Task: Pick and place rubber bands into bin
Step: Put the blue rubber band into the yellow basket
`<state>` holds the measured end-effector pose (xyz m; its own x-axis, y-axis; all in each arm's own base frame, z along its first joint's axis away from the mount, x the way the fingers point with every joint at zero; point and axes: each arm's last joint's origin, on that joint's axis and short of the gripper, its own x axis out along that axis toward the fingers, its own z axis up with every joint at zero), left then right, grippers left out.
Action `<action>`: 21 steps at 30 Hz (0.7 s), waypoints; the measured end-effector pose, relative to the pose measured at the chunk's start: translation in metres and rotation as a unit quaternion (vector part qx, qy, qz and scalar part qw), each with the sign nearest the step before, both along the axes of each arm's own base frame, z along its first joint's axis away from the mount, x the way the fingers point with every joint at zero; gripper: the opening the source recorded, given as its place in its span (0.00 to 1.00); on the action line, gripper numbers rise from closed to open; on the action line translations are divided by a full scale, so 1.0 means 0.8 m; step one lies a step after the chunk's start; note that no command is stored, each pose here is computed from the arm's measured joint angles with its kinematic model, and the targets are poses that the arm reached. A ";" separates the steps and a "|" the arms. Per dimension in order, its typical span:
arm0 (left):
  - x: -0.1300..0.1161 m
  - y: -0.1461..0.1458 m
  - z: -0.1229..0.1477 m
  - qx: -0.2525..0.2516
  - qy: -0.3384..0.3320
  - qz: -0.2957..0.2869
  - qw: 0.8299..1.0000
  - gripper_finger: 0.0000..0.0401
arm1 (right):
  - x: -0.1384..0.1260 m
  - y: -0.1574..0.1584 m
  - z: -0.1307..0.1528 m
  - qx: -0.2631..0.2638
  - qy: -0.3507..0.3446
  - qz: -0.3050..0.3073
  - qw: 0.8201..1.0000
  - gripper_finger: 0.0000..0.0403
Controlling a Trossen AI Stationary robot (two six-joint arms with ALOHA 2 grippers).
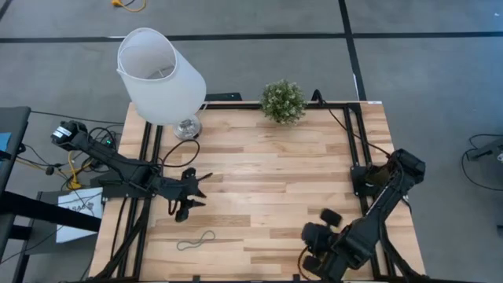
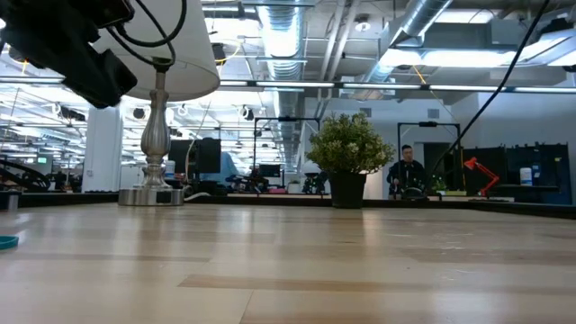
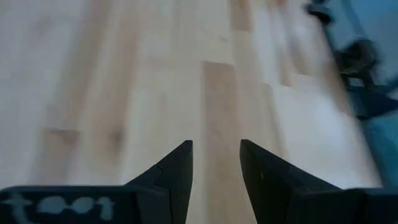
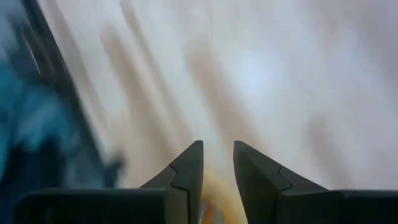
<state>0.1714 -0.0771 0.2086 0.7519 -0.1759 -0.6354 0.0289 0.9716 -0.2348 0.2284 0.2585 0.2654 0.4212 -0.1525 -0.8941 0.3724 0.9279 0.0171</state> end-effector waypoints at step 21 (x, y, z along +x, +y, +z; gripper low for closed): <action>0.011 -0.064 -0.045 -0.094 0.093 -0.038 0.991 0.30 | -0.018 -0.074 0.109 -0.189 -0.152 0.195 0.950 0.20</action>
<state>0.1800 -0.1282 0.1730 0.6054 -0.3563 -0.7117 0.0403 0.9068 -0.4197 0.2138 0.1996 0.3526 0.7417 -0.2177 -0.6344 0.0296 0.9556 -0.2933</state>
